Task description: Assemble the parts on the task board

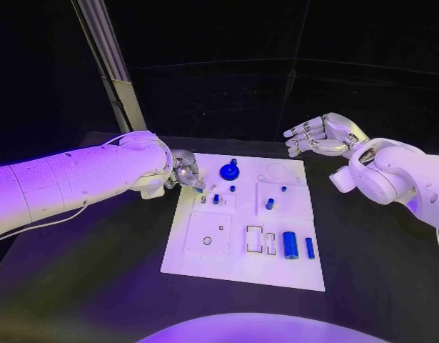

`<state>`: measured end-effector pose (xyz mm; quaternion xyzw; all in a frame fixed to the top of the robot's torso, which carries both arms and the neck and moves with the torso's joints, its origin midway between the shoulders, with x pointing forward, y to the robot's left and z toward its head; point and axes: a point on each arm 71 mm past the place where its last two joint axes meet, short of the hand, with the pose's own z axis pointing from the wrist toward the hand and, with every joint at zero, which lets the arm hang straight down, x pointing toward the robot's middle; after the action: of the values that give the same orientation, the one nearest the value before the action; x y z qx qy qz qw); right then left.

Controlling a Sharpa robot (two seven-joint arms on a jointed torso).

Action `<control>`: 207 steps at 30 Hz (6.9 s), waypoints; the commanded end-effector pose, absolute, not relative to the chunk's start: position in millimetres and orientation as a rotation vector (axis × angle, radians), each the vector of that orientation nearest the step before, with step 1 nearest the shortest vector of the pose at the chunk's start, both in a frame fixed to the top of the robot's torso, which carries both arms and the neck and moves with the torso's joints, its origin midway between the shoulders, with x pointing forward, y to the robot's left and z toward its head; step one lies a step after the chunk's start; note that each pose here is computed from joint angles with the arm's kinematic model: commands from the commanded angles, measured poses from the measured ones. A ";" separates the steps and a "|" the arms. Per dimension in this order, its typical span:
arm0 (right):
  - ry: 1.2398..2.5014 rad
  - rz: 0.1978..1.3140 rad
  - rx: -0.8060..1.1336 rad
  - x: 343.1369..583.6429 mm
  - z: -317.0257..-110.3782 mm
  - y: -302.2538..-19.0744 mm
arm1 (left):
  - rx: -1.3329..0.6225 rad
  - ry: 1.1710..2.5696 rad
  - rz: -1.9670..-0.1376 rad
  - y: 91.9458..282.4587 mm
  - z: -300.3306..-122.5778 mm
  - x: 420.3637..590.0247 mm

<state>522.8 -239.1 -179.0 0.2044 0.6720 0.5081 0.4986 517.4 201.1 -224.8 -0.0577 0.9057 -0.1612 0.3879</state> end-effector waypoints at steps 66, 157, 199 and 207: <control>1.629 1.249 0.485 523.5 -178.6 -236.5 | -0.068 2.363 -0.354 191.9 -244.0 502.1; 1.643 1.240 0.494 526.3 -181.4 -236.9 | -0.358 2.035 -0.696 198.3 -228.8 524.8; 1.646 1.259 0.486 527.4 -182.0 -226.9 | 0.390 1.847 -0.744 126.2 -238.1 533.4; 1.647 1.263 0.484 527.4 -182.0 -225.0 | 0.412 1.872 -0.740 122.9 -240.9 535.3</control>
<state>527.6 -226.8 -183.5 0.2014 0.6773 0.5134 0.4869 536.2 124.2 -239.6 0.1584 0.7746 -0.3091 0.5285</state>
